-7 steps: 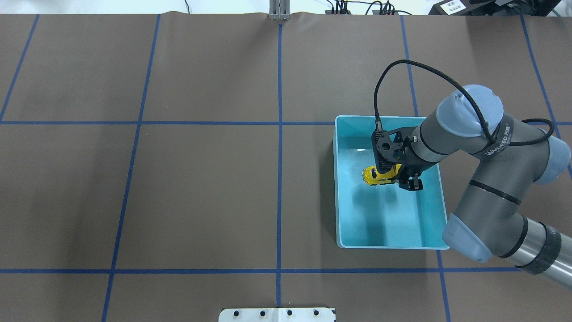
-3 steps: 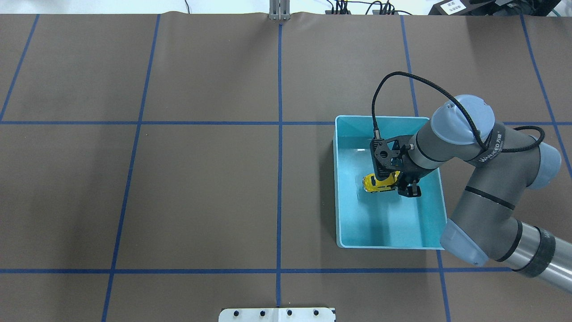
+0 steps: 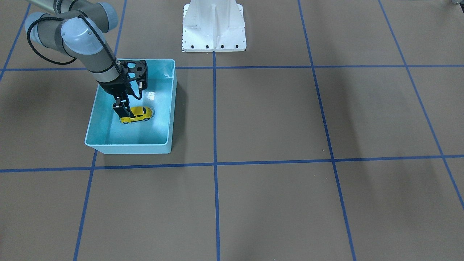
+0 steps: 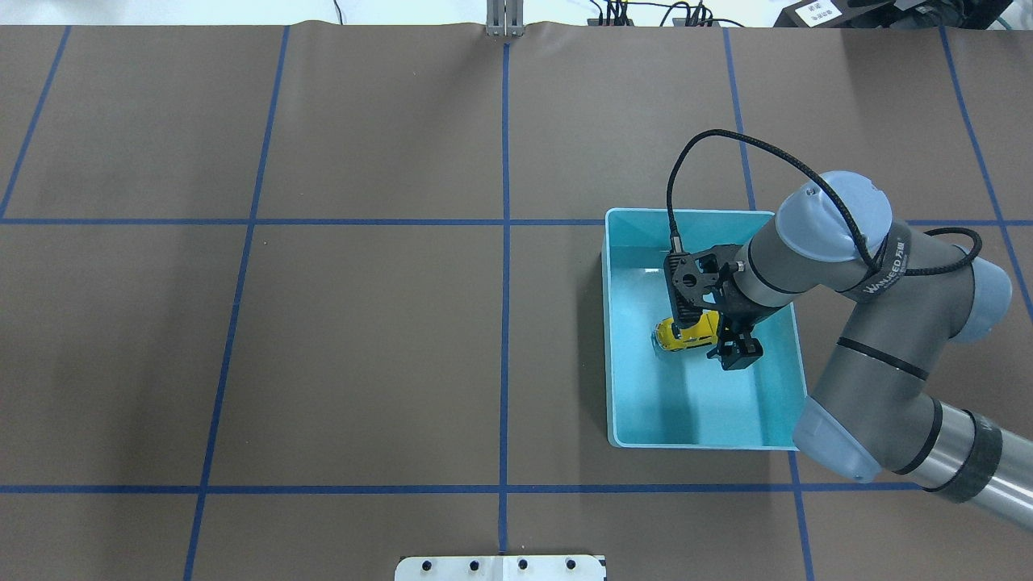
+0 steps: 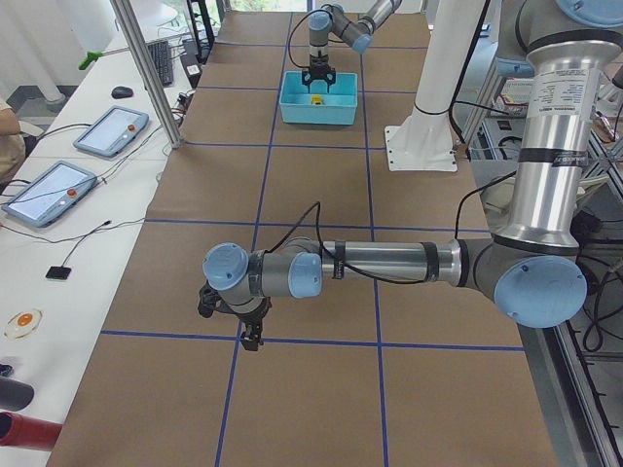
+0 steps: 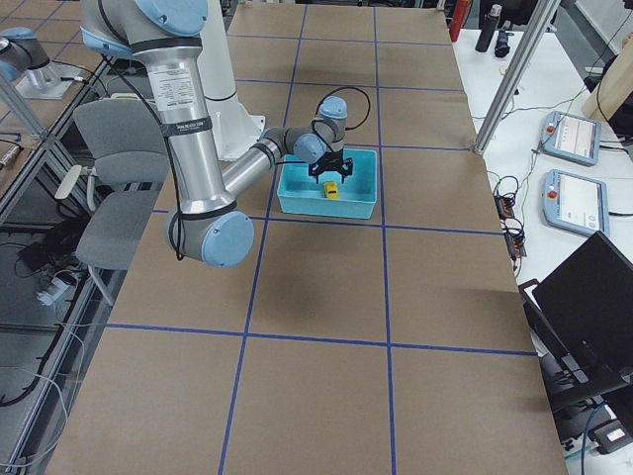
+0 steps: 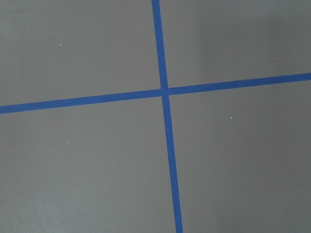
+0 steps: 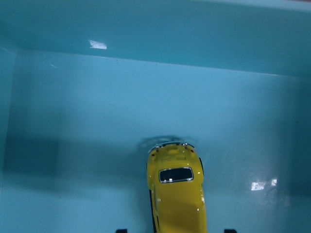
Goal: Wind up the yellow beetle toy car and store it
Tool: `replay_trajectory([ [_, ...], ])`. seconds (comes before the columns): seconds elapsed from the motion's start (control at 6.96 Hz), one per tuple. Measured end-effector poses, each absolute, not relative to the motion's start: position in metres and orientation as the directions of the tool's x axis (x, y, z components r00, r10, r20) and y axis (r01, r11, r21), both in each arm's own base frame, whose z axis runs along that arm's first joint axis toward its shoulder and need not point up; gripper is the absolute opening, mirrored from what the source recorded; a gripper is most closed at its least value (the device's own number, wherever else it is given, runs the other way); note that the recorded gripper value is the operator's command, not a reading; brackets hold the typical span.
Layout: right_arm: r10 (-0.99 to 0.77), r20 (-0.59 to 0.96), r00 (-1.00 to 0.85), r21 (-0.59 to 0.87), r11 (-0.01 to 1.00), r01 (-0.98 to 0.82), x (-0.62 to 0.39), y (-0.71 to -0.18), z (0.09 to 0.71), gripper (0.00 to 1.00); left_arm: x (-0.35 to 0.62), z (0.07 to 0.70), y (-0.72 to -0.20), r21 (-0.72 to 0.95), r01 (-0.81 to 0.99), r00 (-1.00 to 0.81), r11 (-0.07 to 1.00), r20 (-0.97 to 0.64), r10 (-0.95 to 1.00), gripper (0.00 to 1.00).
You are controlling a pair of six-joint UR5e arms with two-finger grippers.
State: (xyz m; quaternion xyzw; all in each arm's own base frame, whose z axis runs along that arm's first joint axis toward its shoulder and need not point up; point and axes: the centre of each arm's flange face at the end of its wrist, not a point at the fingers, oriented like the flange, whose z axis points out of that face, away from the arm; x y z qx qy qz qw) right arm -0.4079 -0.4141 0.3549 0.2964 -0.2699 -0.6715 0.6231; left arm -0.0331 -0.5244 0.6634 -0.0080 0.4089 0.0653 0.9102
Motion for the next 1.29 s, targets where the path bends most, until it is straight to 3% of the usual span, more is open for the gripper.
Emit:
replay_trajectory([
  [0.29, -0.998, -0.059, 0.007, 0.777, -0.041, 0.629, -0.362, -0.435, 0.329, 1.00, -0.033, 0.663, -0.524, 0.039, -0.125, 0.657, 0.991, -0.745, 0.112, 1.00],
  [0.43, -0.996, -0.021, 0.092, 0.799, 0.038, 0.600, -0.319, -0.459, 0.318, 1.00, -0.033, 0.663, -0.524, 0.039, -0.126, 0.657, 0.991, -0.745, 0.113, 1.00],
  [0.86, -0.767, 0.373, 0.521, 0.721, 0.594, 0.358, -0.174, -0.510, 0.317, 1.00, -0.033, 0.663, -0.524, 0.039, -0.126, 0.657, 0.991, -0.745, 0.113, 1.00],
  [1.29, -0.345, 0.655, 0.672, 0.386, 0.917, 0.095, -0.022, -0.526, 0.440, 1.00, -0.033, 0.663, -0.525, 0.041, -0.126, 0.657, 0.991, -0.745, 0.114, 1.00],
])
